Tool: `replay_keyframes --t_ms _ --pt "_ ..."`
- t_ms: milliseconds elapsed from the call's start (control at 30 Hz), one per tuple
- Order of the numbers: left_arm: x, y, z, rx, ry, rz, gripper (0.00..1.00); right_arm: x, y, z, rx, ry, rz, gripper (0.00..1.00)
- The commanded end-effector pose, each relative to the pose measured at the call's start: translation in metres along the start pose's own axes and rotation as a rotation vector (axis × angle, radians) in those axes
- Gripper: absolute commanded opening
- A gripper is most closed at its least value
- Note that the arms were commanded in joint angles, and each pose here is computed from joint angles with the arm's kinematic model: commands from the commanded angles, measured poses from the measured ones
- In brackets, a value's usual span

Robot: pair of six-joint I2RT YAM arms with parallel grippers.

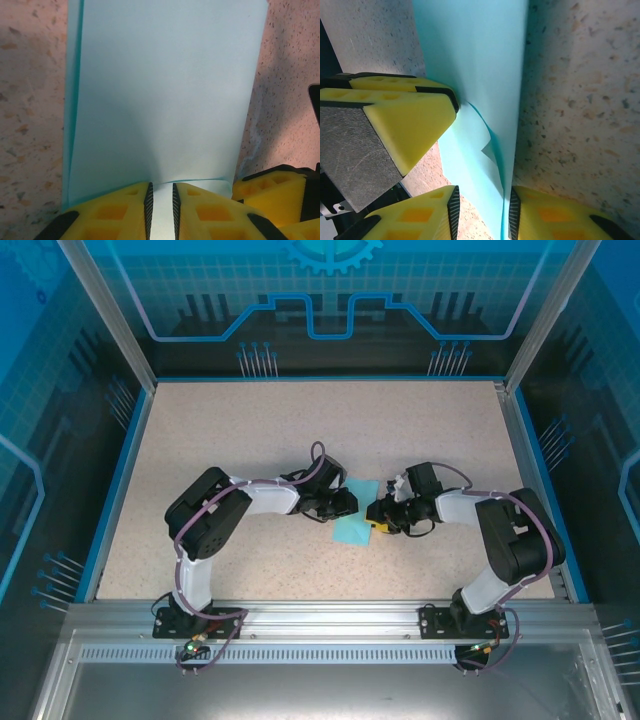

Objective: Fold a paper plane with a square sheet of paper (pick it up from the middle)
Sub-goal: Turn over the paper at the center of the table.

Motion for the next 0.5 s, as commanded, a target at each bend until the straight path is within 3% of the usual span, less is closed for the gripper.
replay_keyframes --t_ms 0,267,467 --pt "-0.003 -0.004 -0.002 -0.011 -0.012 -0.003 0.22 0.002 0.006 0.004 -0.024 -0.031 0.031 0.31" --pt "-0.022 -0.015 -0.029 -0.012 0.072 -0.045 0.25 0.007 0.007 0.000 -0.040 -0.028 0.047 0.18" --pt "-0.054 -0.021 -0.036 0.017 0.044 -0.127 0.30 -0.003 0.008 0.014 -0.089 -0.030 0.044 0.09"
Point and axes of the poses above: each hand's point on the last joint's axis, 136 mm out from that joint toward the fingers, its own x axis out along the fingers, its own z axis along the line the jaws close on, y = z × x, the point moved 1 cm from there along -x, back along the fingers, and after that the axes turned 8 degrees about x, right-handed, at the moved point
